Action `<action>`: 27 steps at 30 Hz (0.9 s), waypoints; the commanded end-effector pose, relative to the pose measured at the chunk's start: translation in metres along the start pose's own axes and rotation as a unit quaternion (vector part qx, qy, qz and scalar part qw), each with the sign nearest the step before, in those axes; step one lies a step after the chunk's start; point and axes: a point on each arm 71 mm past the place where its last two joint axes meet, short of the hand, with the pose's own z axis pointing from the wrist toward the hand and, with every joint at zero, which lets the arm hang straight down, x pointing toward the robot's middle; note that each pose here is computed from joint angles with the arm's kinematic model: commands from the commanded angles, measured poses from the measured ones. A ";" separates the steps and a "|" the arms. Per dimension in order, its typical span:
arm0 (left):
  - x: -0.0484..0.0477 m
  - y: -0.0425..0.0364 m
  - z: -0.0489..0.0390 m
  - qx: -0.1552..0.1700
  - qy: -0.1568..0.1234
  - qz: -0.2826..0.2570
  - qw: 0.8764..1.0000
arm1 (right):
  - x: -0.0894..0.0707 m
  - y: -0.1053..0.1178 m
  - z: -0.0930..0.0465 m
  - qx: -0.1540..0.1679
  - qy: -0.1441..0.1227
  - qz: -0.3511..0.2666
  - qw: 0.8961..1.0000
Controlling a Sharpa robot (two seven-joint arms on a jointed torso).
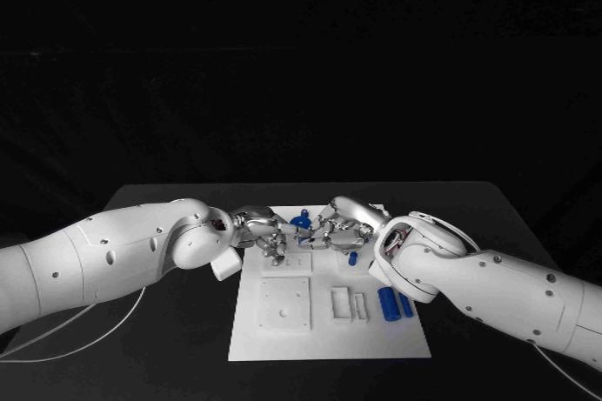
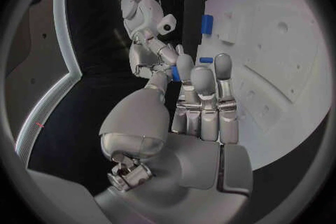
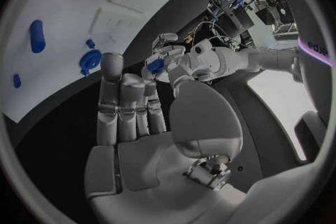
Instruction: Assemble the parts on the task board
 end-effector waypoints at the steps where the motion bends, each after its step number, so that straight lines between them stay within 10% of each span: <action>1: 0.0035 -0.0043 0.0016 0.010 0.005 -0.001 1.000 | 0.004 0.000 0.000 0.003 0.007 -0.018 1.000; 27: 0.0022 -0.0039 0.0010 0.009 0.000 -0.012 1.000 | 0.002 -0.004 -0.001 0.028 -0.023 -0.028 0.999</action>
